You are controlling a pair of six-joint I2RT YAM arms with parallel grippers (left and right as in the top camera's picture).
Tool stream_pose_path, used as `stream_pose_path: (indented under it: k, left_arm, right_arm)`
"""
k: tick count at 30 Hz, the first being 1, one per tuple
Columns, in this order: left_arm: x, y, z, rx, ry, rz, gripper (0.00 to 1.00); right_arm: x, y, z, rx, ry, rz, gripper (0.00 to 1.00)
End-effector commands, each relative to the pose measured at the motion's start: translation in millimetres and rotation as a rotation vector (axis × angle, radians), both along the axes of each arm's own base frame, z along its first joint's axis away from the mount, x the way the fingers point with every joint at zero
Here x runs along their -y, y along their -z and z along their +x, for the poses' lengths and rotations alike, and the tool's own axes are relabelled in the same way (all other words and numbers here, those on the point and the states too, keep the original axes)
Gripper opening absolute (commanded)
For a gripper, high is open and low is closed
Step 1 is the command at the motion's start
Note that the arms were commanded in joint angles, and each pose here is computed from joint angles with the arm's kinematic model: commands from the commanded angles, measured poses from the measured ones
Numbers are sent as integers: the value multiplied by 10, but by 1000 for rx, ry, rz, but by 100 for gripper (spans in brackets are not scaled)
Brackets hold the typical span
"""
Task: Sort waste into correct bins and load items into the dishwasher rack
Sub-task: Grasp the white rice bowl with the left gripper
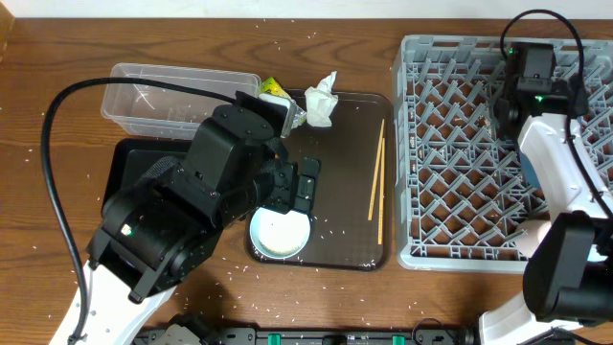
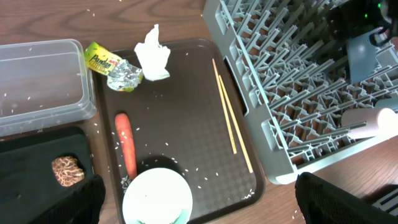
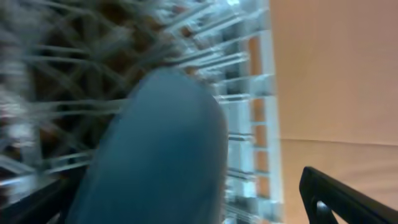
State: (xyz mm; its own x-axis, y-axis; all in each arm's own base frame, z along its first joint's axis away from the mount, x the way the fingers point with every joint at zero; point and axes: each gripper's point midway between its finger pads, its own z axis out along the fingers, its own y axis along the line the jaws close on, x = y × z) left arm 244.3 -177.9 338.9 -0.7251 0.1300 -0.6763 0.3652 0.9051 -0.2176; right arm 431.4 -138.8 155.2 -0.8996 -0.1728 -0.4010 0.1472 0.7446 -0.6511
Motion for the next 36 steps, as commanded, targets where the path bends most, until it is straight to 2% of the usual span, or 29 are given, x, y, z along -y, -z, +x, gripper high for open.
stream_pose_path:
  k: [1,6,11,17,18,20,27,32,33,36]
  left_arm:
    - [0,-25,-36,3,15,1,98]
    - [-4,-20,-39,3,19,7,98]
    - [-2,-25,-35,32,64,43,98]
    - [-117,114,33,21,32,136,99]
    - [-159,190,65,11,12,171,93]
    - [-203,356,128,-13,-13,227,89]
    - [-117,1092,236,-216,-64,314,86]
    - [11,1604,35,-422,13,335,80]
    - [7,1698,5,-450,18,345,76]
    - [-33,1928,-37,-495,11,371,75]
  right_arm:
    - [-290,-25,61,122,2,224,99]
    - [-581,-279,26,198,-59,366,99]
    - [-976,-714,-175,266,-189,534,99]
    - [-1578,-1154,-721,287,-320,859,99]
    - [-1659,-1200,-831,277,-335,903,99]
    - [-1709,-1238,-1012,268,-297,959,99]
    - [-1722,-1124,-1415,182,-147,1032,99]
    - [-1723,-1038,-1530,128,-115,1036,99]
    - [-1717,-1037,-1530,128,-113,1033,99]
    - [-1712,-1044,-1518,134,-113,1031,99]
